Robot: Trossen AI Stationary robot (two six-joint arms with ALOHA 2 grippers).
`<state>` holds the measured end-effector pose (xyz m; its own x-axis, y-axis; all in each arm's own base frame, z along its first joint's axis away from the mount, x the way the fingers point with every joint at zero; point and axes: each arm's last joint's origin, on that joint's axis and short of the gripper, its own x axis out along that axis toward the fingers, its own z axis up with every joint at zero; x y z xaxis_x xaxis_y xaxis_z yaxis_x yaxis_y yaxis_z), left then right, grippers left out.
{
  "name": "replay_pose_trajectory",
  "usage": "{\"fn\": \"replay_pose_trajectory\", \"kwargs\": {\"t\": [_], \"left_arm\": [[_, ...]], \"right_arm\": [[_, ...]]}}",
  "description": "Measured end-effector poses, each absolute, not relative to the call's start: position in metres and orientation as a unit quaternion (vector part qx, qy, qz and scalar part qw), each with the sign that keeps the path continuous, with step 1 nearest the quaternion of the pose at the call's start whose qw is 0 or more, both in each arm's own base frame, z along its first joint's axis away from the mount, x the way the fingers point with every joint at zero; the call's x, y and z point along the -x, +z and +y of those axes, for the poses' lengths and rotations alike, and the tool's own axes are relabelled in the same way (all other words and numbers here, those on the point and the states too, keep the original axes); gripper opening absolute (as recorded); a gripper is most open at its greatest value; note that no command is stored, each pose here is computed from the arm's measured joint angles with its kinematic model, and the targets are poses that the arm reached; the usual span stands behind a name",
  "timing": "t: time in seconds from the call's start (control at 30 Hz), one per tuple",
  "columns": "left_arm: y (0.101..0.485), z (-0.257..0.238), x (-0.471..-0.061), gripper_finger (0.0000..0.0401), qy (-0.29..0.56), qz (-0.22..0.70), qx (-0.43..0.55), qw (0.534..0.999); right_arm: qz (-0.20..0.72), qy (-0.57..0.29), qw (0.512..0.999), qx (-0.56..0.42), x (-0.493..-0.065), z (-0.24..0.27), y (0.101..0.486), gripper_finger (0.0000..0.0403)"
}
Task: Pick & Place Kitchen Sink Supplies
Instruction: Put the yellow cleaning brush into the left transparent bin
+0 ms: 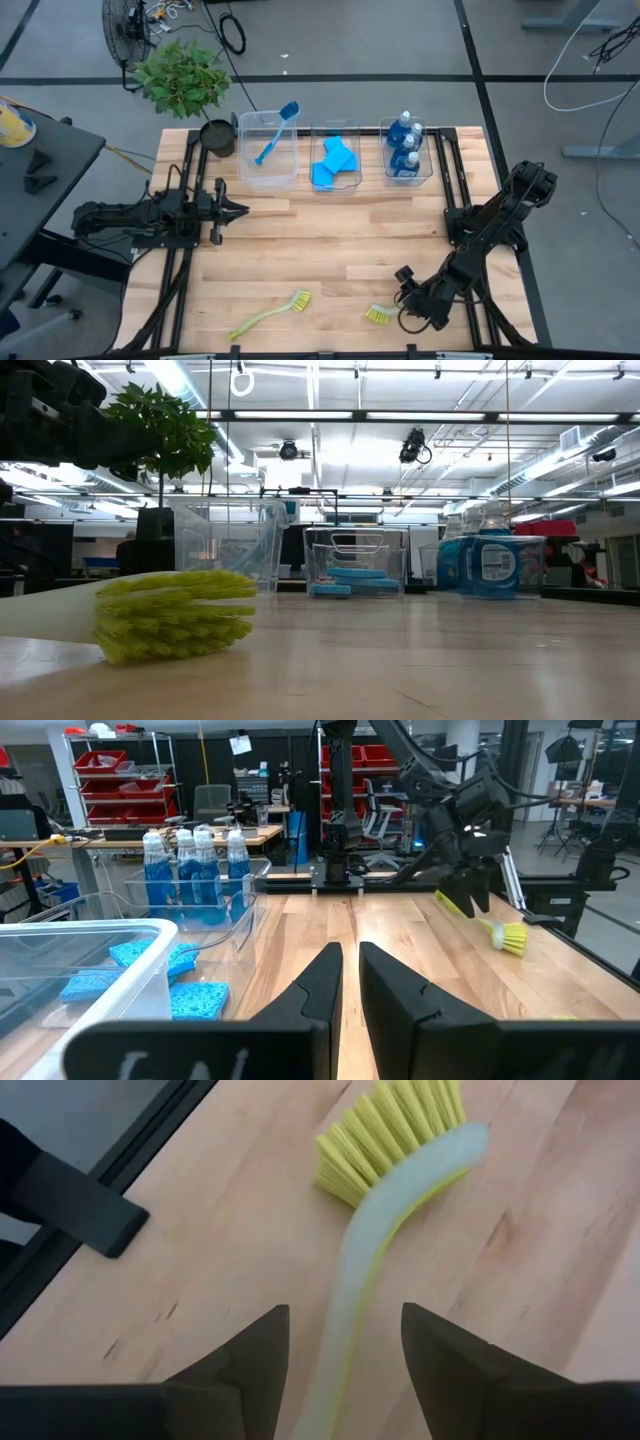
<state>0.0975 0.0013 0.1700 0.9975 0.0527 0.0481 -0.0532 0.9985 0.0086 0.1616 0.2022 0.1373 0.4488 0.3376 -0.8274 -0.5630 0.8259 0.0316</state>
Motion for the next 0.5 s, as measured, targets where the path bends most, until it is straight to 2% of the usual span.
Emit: {"fn": "replay_pose_trajectory", "kwargs": {"t": [0.5], "left_arm": [[0.17, 0.001, -0.098, 0.0044, 0.026, -0.024, -0.005, 0.999]], "right_arm": [[0.465, 0.275, 0.832, 0.126, -0.153, 0.192, 0.121, 0.0196]]}}
